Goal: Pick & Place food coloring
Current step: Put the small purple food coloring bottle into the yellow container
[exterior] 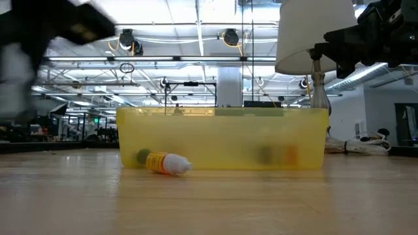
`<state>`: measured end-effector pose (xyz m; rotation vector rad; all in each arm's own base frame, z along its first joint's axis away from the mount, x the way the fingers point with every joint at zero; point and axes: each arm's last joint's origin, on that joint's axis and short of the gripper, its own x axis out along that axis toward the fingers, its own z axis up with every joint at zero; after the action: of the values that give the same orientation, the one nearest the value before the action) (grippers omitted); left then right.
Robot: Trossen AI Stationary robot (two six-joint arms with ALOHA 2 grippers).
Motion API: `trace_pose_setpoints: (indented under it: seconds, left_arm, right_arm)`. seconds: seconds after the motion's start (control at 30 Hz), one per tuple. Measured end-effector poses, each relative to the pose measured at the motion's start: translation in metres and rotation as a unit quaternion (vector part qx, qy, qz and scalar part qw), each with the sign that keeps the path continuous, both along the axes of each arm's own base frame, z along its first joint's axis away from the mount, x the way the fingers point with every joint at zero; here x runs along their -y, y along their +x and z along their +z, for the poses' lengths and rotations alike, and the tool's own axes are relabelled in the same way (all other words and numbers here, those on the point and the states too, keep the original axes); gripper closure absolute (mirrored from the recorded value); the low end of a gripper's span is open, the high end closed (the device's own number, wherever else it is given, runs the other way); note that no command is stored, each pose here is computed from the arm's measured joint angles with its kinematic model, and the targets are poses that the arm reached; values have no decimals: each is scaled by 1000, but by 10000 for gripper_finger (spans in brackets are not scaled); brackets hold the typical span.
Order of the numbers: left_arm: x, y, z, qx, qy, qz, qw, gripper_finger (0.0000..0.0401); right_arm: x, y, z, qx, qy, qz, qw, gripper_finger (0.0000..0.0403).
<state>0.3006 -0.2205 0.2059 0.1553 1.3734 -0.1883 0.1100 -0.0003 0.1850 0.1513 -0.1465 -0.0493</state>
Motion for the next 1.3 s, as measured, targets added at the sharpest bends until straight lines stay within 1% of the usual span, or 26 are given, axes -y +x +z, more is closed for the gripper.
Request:
trace_pose_setpoints:
  seconds: [0.23, 0.3, 0.37, 0.43, 0.53, 0.73, 0.83, 0.97, 1.1, 1.17, 1.3]
  left_arm:
    - [-38, 28, 59, 30, 92, -30, 995, 341]
    - [-55, 35, 67, 29, 109, -27, 993, 341]
    - [-73, 43, 68, 20, 118, -23, 993, 341]
    - [-92, 48, 61, 4, 121, -18, 992, 341]
    - [-115, 53, 43, -23, 115, -19, 993, 341]
    - [-144, 58, 12, -37, 88, -20, 995, 341]
    - [-152, 58, -4, -34, 60, -18, 997, 341]
    - [-160, 54, -21, -40, 54, -17, 998, 341]
    - [-166, 52, -35, -36, 31, -10, 999, 341]
    - [-168, 51, -40, -37, 23, -7, 999, 341]
    - [-168, 50, -42, -37, 26, -6, 999, 341]
  right_arm:
    - [0, 0, 0, 0, 0, 0, 1000, 273]
    - [0, 0, 0, 0, 0, 0, 1000, 273]
    - [0, 0, 0, 0, 0, 0, 1000, 273]
    - [0, 0, 0, 0, 0, 0, 1000, 273]
    - [0, 0, 0, 0, 0, 0, 1000, 273]
    - [0, 0, 0, 0, 0, 0, 1000, 273]
    - [0, 0, 0, 0, 0, 0, 1000, 273]
    - [0, 0, 0, 0, 0, 0, 1000, 273]
    - [0, 0, 0, 0, 0, 0, 1000, 273]
    - [0, 0, 0, 0, 0, 0, 1000, 273]
    - [0, 0, 0, 0, 0, 0, 1000, 273]
